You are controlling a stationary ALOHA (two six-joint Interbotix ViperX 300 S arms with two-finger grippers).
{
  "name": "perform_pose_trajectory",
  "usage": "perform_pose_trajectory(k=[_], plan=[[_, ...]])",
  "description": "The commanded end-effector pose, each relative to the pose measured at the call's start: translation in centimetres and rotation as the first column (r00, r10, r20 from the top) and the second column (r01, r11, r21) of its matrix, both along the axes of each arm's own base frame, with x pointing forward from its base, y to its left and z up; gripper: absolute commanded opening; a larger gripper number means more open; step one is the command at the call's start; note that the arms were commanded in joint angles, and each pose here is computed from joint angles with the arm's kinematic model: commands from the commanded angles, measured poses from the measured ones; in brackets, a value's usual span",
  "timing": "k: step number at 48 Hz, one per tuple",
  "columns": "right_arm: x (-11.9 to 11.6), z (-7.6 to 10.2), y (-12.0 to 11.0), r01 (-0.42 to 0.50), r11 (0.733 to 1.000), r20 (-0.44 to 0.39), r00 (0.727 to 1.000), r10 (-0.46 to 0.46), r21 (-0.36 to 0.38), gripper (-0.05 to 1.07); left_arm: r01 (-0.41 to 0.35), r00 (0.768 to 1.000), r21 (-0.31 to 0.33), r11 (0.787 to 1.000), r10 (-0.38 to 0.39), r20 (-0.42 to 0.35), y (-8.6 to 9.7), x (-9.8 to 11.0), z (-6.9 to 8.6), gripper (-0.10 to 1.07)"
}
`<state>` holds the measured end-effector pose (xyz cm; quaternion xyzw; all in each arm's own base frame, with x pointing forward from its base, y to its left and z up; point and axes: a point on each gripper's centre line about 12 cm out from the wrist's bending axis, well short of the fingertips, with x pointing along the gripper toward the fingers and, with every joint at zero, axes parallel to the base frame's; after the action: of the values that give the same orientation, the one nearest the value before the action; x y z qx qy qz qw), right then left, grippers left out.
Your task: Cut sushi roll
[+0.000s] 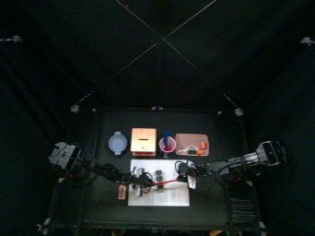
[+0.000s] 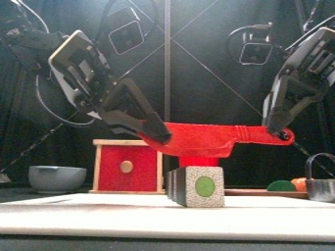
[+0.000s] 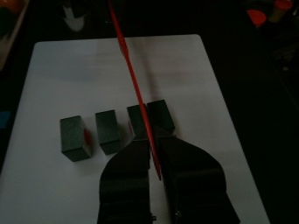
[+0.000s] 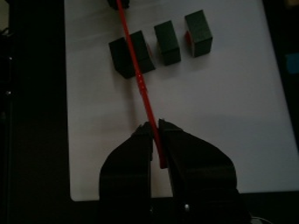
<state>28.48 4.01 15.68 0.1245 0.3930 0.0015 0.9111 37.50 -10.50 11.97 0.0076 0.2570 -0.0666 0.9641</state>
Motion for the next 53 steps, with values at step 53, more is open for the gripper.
perform_pose_trajectory(k=[53], plan=[[1.0, -3.4, 0.9, 0.011, 1.000, -0.123, 0.992, -0.009, 0.015, 0.44, 0.068, 0.991, 0.019, 0.997, -0.066, -0.120, -2.7, 0.5, -3.8, 0.40]])
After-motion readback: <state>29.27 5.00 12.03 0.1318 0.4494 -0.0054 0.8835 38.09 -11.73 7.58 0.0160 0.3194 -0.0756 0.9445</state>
